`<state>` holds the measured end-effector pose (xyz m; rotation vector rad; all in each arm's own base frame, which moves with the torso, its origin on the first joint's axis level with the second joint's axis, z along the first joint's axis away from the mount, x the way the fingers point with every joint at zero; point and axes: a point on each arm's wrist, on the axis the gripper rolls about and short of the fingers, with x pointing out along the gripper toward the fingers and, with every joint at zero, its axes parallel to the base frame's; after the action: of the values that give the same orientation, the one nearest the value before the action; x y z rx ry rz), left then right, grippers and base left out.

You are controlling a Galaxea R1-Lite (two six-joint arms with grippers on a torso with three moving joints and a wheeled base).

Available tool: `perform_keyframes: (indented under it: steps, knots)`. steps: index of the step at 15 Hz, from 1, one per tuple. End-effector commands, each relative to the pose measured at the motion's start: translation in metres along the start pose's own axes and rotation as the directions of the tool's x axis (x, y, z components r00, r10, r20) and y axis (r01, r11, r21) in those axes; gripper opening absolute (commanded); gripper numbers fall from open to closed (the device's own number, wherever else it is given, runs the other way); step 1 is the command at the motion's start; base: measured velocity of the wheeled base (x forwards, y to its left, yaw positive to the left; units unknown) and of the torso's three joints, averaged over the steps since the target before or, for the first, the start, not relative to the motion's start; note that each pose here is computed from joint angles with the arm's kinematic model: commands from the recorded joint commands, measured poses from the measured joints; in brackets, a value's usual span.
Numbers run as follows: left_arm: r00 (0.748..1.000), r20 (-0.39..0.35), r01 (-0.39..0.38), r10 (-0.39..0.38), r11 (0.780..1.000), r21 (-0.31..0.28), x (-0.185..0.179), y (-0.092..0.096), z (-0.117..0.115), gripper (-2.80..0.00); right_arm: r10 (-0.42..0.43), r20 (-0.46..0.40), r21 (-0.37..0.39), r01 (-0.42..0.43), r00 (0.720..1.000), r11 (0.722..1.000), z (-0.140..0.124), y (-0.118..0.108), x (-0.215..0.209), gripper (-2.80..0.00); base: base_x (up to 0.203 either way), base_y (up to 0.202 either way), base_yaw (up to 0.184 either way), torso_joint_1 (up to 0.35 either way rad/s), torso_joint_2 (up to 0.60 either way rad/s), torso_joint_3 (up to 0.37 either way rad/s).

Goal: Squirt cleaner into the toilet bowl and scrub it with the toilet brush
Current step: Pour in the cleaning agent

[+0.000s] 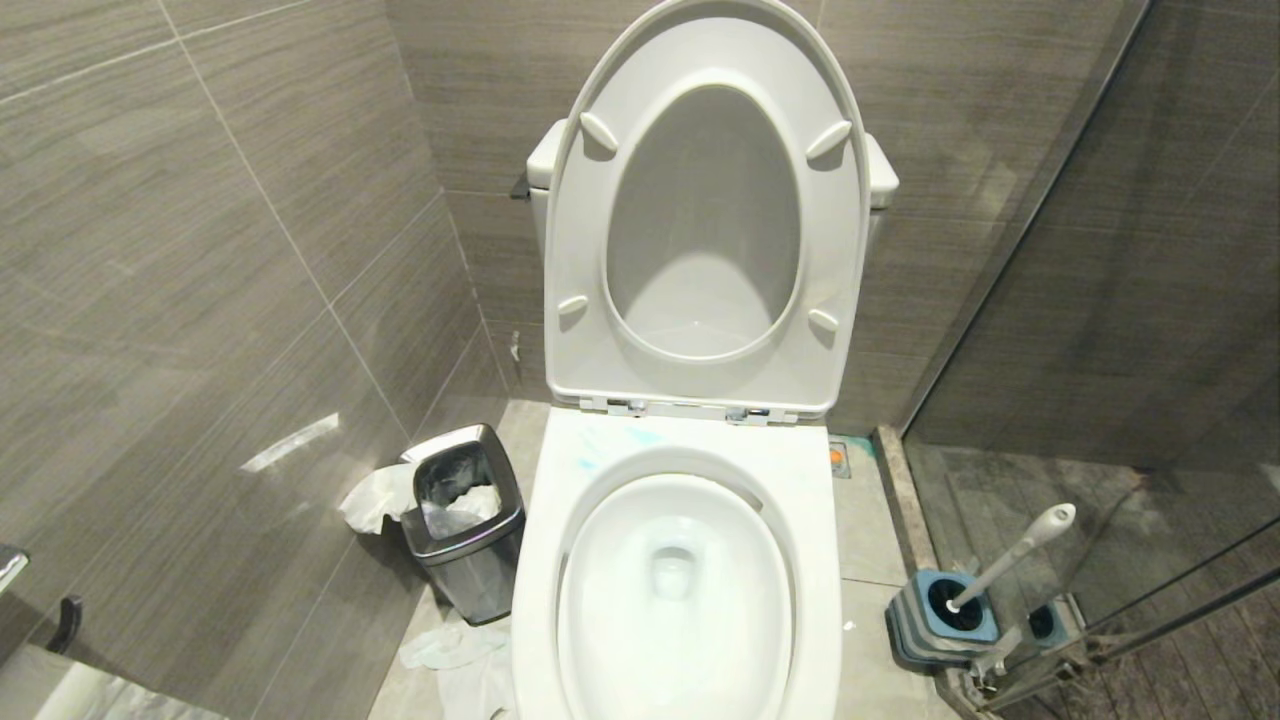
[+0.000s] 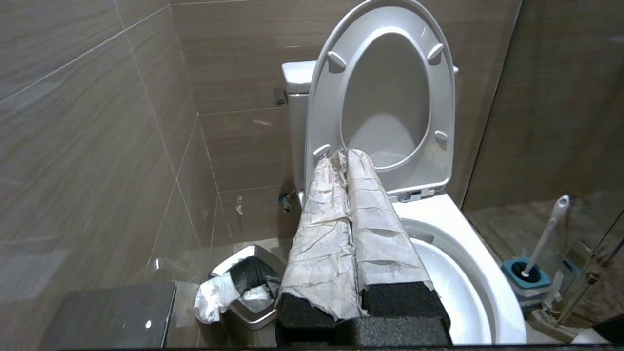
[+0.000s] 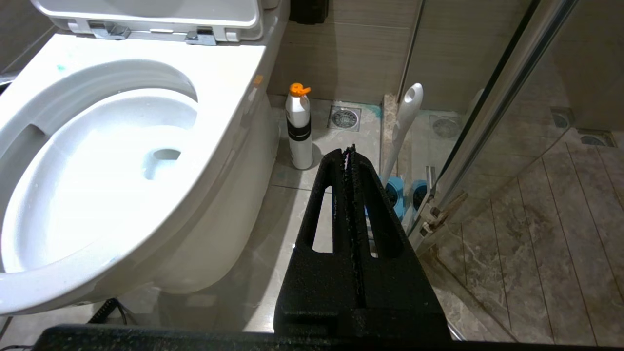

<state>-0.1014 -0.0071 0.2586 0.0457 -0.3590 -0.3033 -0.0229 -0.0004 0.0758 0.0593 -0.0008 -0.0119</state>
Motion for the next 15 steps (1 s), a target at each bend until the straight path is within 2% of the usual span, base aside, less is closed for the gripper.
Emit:
perform_keyframes:
  steps: [1, 5, 7, 10, 13, 15]
  knots:
    - [1.000, 0.004, -0.001, 0.001, 1.000, 0.021, -0.008, -0.002, -0.015, -2.80, 0.003, -0.002, 0.000, -0.003, 1.000, 1.000, 0.000, 0.000, 0.000, -2.80, 0.000, 0.000, 0.000, 0.000, 0.00, 0.000]
    - [1.000, -0.003, -0.001, 0.002, 0.999, 0.052, -0.014, -0.004, -0.043, -2.80, 0.001, 0.000, 0.001, -0.001, 1.000, 1.000, 0.000, 0.000, 0.000, -2.80, 0.000, 0.000, 0.000, 0.000, 0.00, 0.000]
    - [1.000, 0.003, -0.004, 0.004, 0.998, 0.070, -0.016, -0.004, -0.065, -2.80, 0.001, 0.001, 0.001, -0.001, 1.000, 1.000, 0.000, 0.000, 0.000, -2.80, 0.000, 0.000, 0.000, 0.000, 0.00, 0.000]
    - [0.998, 0.048, -0.040, 0.035, 0.994, 0.098, -0.002, 0.001, -0.089, -2.80, 0.002, -0.001, 0.000, -0.002, 1.000, 1.000, 0.000, 0.000, 0.000, -2.80, 0.000, 0.000, 0.000, 0.000, 0.00, 0.000]
    - [0.989, -0.009, -0.144, 0.146, 0.983, 0.117, 0.007, 0.007, -0.121, -2.80, 0.001, -0.002, 0.000, -0.001, 1.000, 1.000, 0.000, 0.000, 0.000, -2.80, 0.000, 0.000, 0.000, 0.000, 0.00, 0.000]
    - [0.970, -0.077, -0.219, 0.230, 0.967, 0.132, 0.009, 0.010, -0.142, -2.80, 0.001, 0.001, 0.001, -0.001, 1.000, 1.000, 0.000, 0.000, 0.000, -2.80, 0.000, 0.000, 0.000, 0.000, 0.00, 0.000]
